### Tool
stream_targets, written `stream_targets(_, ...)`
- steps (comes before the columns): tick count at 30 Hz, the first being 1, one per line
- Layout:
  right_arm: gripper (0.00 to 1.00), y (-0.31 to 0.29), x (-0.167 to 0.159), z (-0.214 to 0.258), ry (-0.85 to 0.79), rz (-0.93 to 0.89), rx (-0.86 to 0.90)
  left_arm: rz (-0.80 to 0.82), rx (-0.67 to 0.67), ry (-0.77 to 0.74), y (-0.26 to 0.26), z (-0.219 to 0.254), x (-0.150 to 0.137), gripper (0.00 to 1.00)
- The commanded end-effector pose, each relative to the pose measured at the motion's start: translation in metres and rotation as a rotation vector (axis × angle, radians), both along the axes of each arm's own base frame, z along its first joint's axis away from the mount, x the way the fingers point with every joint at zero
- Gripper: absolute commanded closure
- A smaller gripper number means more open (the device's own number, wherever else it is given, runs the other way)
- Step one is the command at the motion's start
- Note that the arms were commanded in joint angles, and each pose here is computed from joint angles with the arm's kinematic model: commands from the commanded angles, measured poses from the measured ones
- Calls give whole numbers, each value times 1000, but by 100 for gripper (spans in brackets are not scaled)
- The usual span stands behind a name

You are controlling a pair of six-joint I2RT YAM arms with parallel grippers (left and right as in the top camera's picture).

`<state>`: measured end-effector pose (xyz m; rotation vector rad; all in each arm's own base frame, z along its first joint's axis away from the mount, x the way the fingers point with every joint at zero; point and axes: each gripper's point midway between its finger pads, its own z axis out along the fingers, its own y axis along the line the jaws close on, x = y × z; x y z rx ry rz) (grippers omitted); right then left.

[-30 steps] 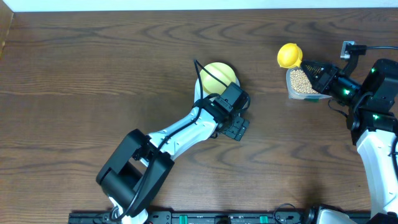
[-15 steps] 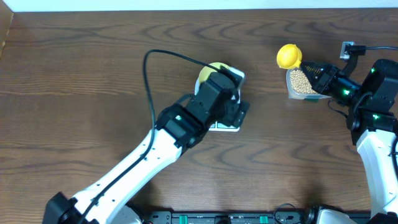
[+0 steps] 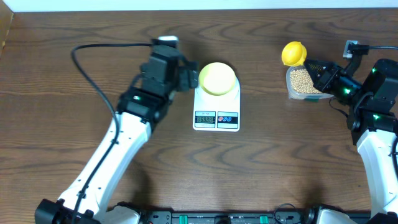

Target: Scoop item into bowl and weigh 50g on scale

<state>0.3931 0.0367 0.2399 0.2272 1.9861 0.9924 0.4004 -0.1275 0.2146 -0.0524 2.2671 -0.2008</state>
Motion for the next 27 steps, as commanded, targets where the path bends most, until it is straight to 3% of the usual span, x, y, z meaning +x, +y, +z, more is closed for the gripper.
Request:
stream_targets(1, 99, -8, 6, 11, -40, -29, -41, 58, -19, 27, 24, -3, 3, 1)
stream_targets(27, 99, -16, 7, 0, -35, -54, -130, 70, 47, 198, 40, -34, -26, 0)
